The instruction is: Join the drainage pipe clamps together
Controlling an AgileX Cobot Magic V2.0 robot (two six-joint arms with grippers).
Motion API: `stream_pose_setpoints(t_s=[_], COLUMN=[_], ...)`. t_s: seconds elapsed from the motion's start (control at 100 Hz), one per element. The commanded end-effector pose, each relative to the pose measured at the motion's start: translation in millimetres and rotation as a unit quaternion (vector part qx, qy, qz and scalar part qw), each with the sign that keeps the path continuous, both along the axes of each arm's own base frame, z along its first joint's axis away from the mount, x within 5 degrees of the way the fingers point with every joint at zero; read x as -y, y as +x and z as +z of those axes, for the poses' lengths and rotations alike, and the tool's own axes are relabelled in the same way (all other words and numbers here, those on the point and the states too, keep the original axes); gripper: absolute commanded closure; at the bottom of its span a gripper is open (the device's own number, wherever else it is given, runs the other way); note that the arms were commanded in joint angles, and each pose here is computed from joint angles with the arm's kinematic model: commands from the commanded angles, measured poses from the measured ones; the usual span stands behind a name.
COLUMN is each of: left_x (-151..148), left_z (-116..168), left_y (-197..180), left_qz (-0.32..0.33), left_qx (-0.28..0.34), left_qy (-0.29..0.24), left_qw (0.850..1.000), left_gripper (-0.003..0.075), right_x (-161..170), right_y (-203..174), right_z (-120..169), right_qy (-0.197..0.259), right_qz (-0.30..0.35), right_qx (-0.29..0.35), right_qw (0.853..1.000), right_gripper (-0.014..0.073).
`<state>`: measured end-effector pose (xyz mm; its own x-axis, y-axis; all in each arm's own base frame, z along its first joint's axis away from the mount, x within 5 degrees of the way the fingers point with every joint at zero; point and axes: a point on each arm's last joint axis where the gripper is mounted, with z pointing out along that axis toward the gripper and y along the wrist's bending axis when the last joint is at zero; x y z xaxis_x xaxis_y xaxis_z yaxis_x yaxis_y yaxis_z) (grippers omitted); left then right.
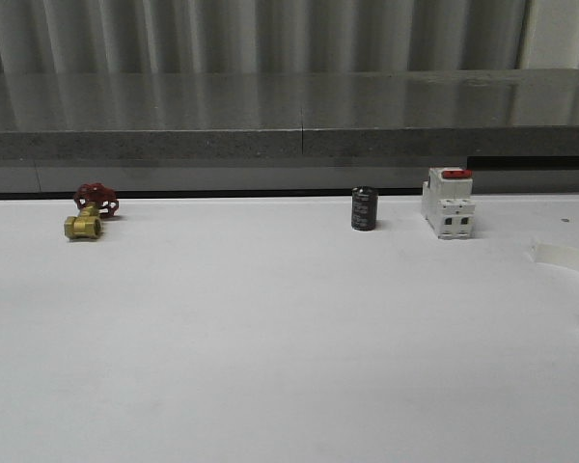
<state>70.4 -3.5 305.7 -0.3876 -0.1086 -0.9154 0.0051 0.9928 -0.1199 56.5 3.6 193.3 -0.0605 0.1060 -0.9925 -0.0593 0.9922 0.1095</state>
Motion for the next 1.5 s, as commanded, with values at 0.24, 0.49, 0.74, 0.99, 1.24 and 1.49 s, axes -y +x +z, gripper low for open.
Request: stream_pose_setpoints(t_s=[0.24,0.49,0.74,0.99,1.24,1.49], left_x=[2.2,2.0,1.8,5.4,6.9,7.7], left_z=[18.6,12.7,8.9,9.2,16.9,11.5], left_y=[28.3,27.5,25.5,27.2,73.2,153.0], left_qz=[0.001,0.002,0.002,0.003,0.016,0.006], left_qx=[-0.056,-0.087,-0.109,-0.109,-0.166,-0.233], left_qy=[0.004,0.006,0.008,-0.033,-0.022,0.035], left_qw=[0.998,0.996,0.994,0.994,0.986,0.972], left_gripper=[0.074,0.0687,0.0127,0.0071,0.0073,0.0074], right_x=[0.0,0.0,0.0,0.0,0.0,0.0], right_y=[-2.3,-2.3,-2.3,-2.3,-2.3,-2.3], right_z=[13.7,13.7,13.7,13.7,13.7,13.7], right_qy=[-0.003,-0.003,-0.003,-0.003,-0.003,-0.003], right_qz=[0.001,0.001,0.001,0.001,0.001,0.001], right_qx=[0.058,0.058,0.058,0.058,0.058,0.058], right_qw=[0.998,0.998,0.998,0.998,0.998,0.998], right_gripper=[0.0664,0.0664,0.0664,0.0664,0.0664,0.0664])
